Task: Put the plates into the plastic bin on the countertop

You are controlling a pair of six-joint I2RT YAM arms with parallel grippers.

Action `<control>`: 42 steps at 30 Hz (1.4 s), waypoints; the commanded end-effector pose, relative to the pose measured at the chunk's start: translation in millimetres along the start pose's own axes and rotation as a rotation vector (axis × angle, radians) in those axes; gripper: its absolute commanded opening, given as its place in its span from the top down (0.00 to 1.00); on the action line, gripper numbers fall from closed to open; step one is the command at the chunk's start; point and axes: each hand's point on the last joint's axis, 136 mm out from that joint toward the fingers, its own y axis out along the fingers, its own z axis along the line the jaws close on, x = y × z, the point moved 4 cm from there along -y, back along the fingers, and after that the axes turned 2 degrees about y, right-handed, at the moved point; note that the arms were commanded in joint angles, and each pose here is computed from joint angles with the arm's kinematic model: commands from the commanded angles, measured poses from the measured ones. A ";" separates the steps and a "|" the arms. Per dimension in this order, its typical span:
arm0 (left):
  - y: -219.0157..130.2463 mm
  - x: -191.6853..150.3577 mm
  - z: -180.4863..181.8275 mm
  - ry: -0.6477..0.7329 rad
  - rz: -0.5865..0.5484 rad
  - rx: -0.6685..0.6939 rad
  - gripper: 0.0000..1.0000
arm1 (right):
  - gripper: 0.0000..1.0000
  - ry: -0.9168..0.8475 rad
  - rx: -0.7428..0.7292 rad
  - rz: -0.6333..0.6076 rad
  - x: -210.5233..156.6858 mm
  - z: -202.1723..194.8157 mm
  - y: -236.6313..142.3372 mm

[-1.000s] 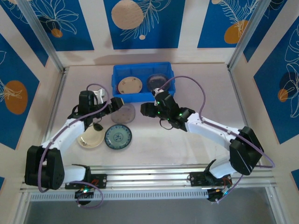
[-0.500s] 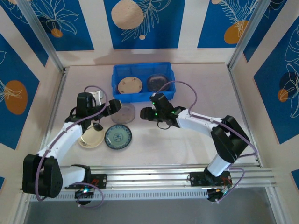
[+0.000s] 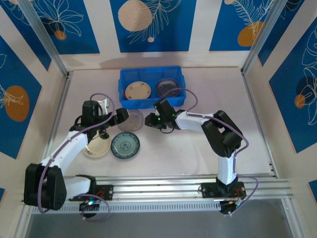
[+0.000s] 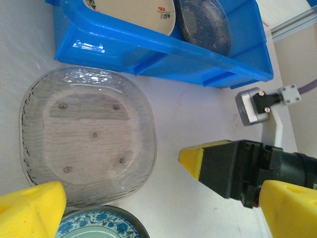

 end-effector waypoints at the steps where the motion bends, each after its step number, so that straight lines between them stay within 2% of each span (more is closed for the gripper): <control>1: -2.4 -8.0 2.0 0.010 0.013 0.009 0.00 | 0.68 0.013 0.058 0.009 7.3 12.5 5.1; 23: -1.7 -16.7 10.2 0.008 0.025 0.028 0.00 | 0.70 0.039 0.041 0.082 3.9 12.8 45.8; 31: 0.2 -18.5 12.7 0.004 0.027 0.030 0.01 | 0.78 0.044 0.036 0.088 4.6 11.8 53.2; 42: 3.1 -16.7 12.2 -0.001 0.027 0.020 0.01 | 0.98 0.058 0.056 0.074 7.4 14.5 46.2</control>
